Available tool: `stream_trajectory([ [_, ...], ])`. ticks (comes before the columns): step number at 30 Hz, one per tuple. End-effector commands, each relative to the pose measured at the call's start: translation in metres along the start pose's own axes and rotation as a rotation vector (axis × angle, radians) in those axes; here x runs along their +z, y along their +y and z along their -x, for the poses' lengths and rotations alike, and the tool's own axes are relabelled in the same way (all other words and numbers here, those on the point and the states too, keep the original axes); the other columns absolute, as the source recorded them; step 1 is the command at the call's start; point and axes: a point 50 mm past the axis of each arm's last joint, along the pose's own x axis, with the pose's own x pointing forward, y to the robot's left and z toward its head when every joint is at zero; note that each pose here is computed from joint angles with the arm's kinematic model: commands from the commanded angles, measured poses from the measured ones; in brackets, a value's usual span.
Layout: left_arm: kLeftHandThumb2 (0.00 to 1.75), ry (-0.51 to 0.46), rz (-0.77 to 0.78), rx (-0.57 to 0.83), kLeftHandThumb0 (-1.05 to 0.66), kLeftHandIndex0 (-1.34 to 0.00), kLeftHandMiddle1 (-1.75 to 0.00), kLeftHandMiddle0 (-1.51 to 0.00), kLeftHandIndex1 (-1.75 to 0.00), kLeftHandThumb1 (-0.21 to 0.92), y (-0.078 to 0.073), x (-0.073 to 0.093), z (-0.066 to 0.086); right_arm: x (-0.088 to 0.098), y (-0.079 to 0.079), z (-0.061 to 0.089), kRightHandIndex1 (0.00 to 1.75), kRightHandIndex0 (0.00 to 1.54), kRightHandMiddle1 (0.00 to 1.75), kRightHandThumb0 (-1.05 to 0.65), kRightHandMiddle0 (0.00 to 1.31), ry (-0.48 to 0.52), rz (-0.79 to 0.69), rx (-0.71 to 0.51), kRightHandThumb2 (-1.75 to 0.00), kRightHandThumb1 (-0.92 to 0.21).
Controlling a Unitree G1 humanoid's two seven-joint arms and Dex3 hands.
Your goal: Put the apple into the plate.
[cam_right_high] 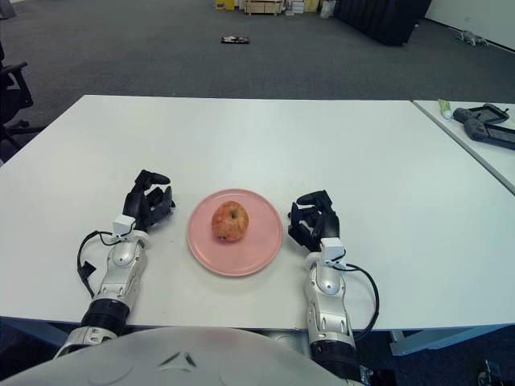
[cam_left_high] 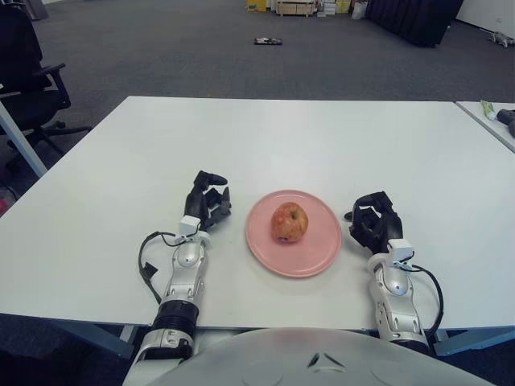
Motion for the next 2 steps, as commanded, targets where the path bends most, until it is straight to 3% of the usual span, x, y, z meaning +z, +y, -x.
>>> stream_trajectory([
  [1, 0.91, 0.056, 0.009, 0.004, -0.39, -0.37, -1.75, -0.75, -1.75, 0.64, 0.0000, -0.0091, 0.0070, -0.0035, -0.0023, -0.0003, 1.41, 0.61, 1.75, -0.38, 0.35, 0.024, 0.007, -0.006, -0.87, -0.67],
  [2, 0.91, 0.057, 0.013, 0.004, -0.39, -0.37, -1.75, -0.74, -1.75, 0.64, -0.0001, -0.0090, 0.0071, -0.0034, -0.0024, -0.0003, 1.40, 0.61, 1.75, -0.39, 0.35, 0.024, 0.007, -0.009, -0.88, -0.66],
])
